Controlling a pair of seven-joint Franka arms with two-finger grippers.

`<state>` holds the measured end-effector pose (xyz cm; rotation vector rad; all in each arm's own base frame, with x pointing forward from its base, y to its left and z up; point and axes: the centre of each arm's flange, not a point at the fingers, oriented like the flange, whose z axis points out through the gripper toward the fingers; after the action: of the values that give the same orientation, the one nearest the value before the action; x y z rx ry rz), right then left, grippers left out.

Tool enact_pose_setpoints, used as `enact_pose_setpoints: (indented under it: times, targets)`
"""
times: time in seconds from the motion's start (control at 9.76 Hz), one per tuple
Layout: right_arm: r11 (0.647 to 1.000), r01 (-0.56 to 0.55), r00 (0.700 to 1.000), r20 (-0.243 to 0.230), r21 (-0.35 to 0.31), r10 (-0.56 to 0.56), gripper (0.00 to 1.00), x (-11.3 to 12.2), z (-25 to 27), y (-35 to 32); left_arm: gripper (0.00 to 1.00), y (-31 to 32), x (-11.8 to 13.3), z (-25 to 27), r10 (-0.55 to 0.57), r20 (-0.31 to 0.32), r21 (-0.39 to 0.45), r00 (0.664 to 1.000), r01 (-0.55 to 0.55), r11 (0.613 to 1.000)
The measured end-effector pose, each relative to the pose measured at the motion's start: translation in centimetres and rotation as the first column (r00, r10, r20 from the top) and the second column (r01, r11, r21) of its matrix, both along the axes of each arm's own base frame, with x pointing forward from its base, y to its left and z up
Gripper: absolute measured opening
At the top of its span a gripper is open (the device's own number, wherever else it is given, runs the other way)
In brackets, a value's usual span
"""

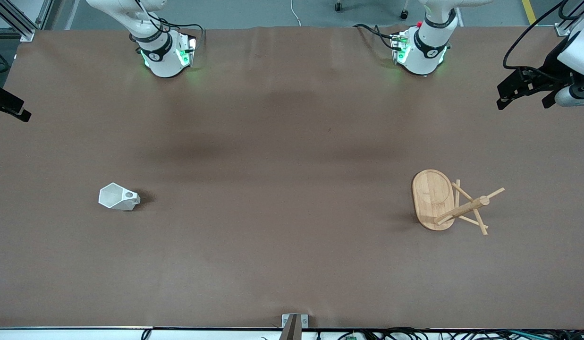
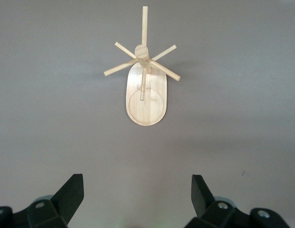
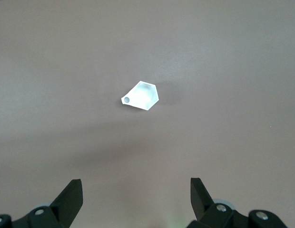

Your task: Hang cup on rack

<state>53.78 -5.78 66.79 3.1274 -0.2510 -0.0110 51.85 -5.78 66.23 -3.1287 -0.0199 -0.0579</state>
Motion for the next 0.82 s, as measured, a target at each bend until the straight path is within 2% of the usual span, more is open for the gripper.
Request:
enact_pose_setpoints:
  times: [0.82]
  targets:
    - [1.000,-0.004,1.000,-0.008,0.001,0.004,1.00,0.1,-0.3,-0.1,1.00,-0.1,1.6,-1.0,-0.004,-0.015,-0.006,1.000,0.004,1.000]
